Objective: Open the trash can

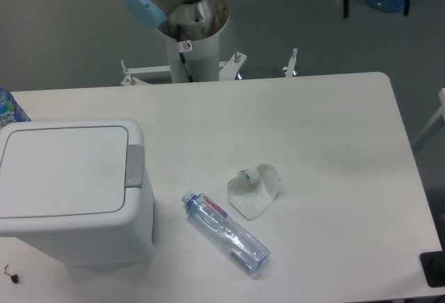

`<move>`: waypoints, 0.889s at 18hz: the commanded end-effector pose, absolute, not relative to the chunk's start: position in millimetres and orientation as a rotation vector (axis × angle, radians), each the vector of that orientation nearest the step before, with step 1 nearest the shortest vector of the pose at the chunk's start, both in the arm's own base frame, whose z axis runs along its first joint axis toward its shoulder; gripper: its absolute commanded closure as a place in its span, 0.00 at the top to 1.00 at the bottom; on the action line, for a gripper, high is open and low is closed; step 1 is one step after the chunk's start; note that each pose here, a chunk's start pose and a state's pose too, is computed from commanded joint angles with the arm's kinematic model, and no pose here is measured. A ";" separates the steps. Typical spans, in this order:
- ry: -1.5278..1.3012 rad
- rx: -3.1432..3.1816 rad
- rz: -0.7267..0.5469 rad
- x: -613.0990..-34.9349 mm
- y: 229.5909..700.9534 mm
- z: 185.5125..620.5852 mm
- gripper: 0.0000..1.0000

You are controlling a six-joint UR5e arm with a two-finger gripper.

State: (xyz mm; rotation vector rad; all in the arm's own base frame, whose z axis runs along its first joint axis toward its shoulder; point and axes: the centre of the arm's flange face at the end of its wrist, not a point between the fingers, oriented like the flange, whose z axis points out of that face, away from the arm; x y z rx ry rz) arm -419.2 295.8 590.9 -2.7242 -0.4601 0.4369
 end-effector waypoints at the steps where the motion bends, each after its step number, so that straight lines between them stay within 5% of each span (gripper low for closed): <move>1: -0.501 -2.701 0.439 -419.1 299.1 588.1 1.00; 16: -0.680 -2.596 0.311 -371.4 374.5 579.2 1.00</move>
